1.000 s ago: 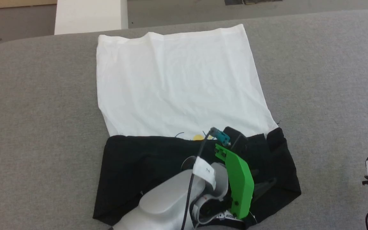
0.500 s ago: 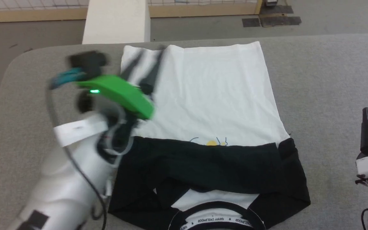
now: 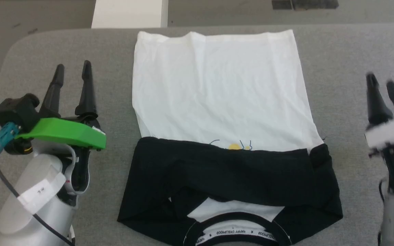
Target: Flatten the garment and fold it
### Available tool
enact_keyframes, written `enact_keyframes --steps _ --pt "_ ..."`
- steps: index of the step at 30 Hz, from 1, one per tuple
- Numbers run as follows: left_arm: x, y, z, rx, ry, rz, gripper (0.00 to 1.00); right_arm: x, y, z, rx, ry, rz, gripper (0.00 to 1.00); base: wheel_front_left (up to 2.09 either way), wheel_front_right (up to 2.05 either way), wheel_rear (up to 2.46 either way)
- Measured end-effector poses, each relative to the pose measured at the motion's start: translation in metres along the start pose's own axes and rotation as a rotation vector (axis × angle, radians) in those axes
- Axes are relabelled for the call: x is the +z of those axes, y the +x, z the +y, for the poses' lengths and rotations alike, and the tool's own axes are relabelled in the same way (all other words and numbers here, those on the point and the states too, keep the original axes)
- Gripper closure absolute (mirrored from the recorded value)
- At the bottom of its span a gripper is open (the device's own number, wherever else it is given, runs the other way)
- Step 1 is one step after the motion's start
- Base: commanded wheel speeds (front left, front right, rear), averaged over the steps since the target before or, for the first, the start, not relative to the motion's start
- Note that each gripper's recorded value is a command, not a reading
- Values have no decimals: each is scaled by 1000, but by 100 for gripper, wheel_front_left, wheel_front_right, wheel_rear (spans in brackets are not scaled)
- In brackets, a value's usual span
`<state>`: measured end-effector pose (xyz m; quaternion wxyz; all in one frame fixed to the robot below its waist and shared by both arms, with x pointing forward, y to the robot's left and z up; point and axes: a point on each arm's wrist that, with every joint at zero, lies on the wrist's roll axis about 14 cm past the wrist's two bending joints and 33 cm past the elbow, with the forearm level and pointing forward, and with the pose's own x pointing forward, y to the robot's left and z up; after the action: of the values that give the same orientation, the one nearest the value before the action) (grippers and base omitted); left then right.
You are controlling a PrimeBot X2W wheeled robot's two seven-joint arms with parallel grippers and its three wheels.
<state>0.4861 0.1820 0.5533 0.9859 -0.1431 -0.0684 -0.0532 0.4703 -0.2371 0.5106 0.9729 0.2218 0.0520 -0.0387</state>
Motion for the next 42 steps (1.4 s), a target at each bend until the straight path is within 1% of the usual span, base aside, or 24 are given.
enact_keyframes --steps 3,5,9,12,14,16,19,20,23,27,30,36,37,38,39,42 --pt "-1 0 5 18 3 -24 0 -1 30 23 45 -73 61 0 0 0 0" --pt "-3 2 7 22 2 -35 0 -1 49 33 56 -143 104 0 0 0 0" --pt "-13 8 10 24 -3 -39 0 0 94 49 63 -239 203 0 0 0 0" --pt "-25 12 14 31 -16 -29 0 3 128 49 32 -320 269 0 0 0 0" --pt "-31 15 17 36 -19 -28 0 -3 145 45 1 -354 338 0 0 0 0" --pt "-38 19 21 38 -6 -21 0 -16 161 38 -43 -421 432 0 0 0 0" --pt "-49 20 32 58 3 -9 0 -39 177 29 -87 -525 545 0 0 0 0" --pt "-51 21 35 68 1 -11 0 -48 182 28 -95 -544 586 0 0 0 0" --pt "-60 21 44 86 5 -3 0 -77 194 27 -105 -580 695 0 0 0 0" --pt "-77 18 55 112 20 27 0 -116 202 20 -119 -634 806 0 0 0 0" --pt "-89 15 62 126 37 54 0 -144 204 14 -116 -659 877 0 0 0 0" --pt "-108 9 75 154 51 99 0 -162 213 16 -104 -668 925 0 0 0 0" --pt "-110 8 76 155 54 106 0 -164 212 15 -106 -665 941 19 0 0 0" --pt "-112 8 76 152 54 111 0 -163 212 15 -107 -663 944 71 0 0 0" --pt "-114 8 76 151 52 116 0 -162 212 15 -106 -658 946 100 0 0 0" --pt "-118 14 69 112 45 135 0 -158 209 15 -104 -658 958 100 0 0 0"
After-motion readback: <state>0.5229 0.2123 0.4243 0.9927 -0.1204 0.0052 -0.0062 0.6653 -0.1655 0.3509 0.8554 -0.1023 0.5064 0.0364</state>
